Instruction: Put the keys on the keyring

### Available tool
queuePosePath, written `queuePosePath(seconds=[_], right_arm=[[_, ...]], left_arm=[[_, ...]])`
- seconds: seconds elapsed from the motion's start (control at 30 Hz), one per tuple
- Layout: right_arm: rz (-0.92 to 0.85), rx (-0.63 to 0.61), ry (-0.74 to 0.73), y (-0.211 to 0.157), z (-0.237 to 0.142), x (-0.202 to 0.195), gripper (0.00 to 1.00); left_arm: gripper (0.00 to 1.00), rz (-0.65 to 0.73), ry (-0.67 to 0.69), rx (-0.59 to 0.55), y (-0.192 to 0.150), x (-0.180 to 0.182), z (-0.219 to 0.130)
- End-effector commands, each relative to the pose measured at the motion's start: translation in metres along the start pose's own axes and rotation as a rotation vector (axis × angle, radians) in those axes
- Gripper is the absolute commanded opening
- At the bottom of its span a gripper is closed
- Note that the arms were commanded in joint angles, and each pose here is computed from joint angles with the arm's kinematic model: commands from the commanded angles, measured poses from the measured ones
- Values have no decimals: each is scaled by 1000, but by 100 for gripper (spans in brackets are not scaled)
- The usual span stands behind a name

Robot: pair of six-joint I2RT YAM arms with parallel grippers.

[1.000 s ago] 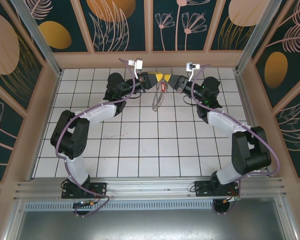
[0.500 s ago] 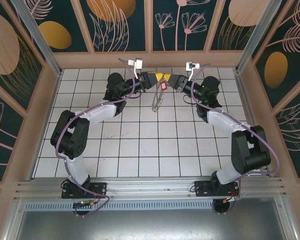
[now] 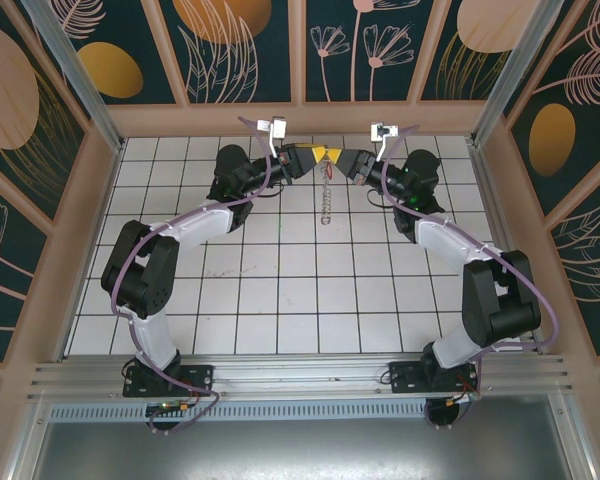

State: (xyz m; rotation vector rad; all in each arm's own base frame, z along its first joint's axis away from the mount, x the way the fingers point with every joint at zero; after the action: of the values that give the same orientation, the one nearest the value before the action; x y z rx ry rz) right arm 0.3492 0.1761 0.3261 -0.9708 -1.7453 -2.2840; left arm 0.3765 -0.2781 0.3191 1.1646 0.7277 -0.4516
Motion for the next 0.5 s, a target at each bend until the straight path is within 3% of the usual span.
queuePosePath(seconds=[0.0,0.2,0.47], right_arm=[[-101,44,9,16,-2,0,0],[-247,224,-83,17,0,-16,0],[-277,250,-78,25,-11,-26,0]], left_arm=[[22,83,-28,-8,16,-24,3],[32,120,43,27,19,-18,-3],[35,144,71,122,18,-8,-1]])
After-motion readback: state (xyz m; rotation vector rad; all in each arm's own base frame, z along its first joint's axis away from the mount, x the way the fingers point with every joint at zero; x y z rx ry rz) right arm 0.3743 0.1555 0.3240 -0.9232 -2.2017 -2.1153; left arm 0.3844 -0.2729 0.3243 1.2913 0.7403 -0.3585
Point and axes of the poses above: each hand's point on the last joint's axis, 136 mm out from that joint toward the fingers, its own z axis out along the fingers, its own x axis along the line the jaws close on, y = z × x, the point moved 8 cm from there along -z, back along the fingers, and after that the axes turned 10 degrees about -z, right-handed, at the moved point
